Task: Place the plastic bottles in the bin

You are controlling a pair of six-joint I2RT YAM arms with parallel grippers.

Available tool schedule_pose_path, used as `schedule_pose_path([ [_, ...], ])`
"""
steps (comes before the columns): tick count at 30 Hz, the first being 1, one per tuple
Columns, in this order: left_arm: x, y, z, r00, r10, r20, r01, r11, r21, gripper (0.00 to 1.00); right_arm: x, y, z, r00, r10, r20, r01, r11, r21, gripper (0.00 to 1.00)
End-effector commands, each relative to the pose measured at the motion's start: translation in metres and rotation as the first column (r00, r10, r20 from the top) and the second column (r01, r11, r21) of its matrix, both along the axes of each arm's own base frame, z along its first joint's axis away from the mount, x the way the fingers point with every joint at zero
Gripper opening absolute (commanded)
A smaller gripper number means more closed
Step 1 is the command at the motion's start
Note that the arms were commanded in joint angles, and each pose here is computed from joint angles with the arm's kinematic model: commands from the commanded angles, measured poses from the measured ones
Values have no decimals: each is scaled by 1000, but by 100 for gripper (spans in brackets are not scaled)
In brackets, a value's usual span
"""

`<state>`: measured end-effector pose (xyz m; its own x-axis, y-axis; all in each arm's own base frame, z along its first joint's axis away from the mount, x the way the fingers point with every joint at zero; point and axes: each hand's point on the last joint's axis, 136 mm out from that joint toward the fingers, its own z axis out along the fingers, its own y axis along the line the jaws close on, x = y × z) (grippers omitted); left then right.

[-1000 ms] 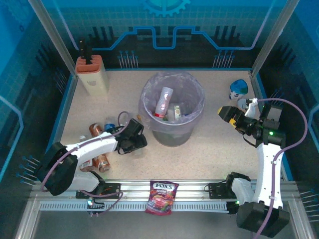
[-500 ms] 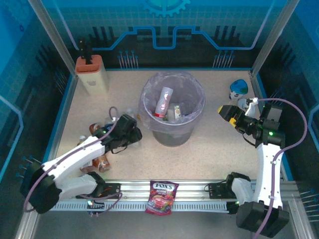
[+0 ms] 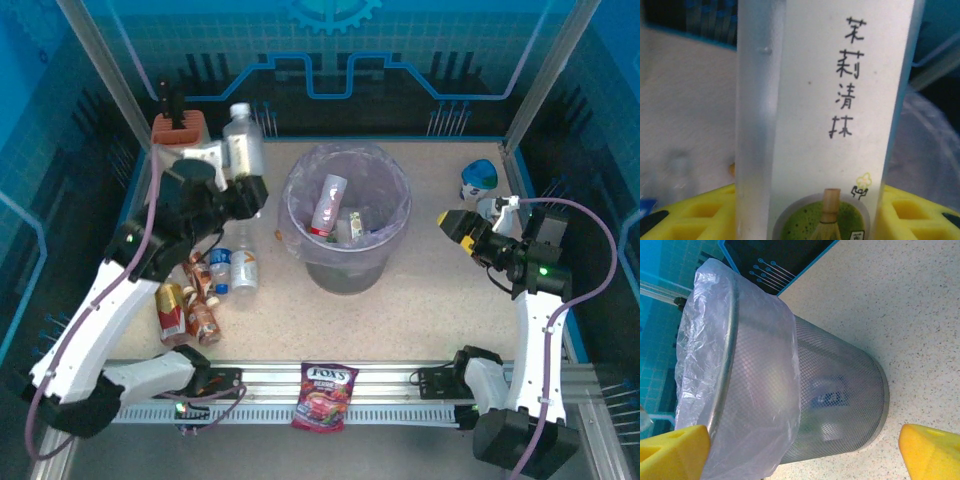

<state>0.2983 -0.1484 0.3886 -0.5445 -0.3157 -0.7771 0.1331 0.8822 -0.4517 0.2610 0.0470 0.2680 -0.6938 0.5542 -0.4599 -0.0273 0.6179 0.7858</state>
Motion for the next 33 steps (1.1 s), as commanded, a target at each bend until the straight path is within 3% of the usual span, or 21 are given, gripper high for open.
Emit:
schedule_pose_path([
  [1,4,-59,16,953,-300,42,299,953,44,22,4,1,7,1000,5,30,-6,999,44,97],
  [5,8,-100,20,893,-449,43,445,892,81,17,14,12,29,994,45,96,-56,992,114,91],
  [12,13,-147,-11,833,-551,-47,553,826,109,12,30,62,42,974,190,127,-200,977,76,85],
  [19,18,-150,-56,817,-545,-190,574,801,170,8,57,75,26,974,211,84,-217,973,74,69],
  [33,17,-159,-129,714,-603,-356,694,680,239,15,72,71,6,980,193,39,-195,979,59,63],
])
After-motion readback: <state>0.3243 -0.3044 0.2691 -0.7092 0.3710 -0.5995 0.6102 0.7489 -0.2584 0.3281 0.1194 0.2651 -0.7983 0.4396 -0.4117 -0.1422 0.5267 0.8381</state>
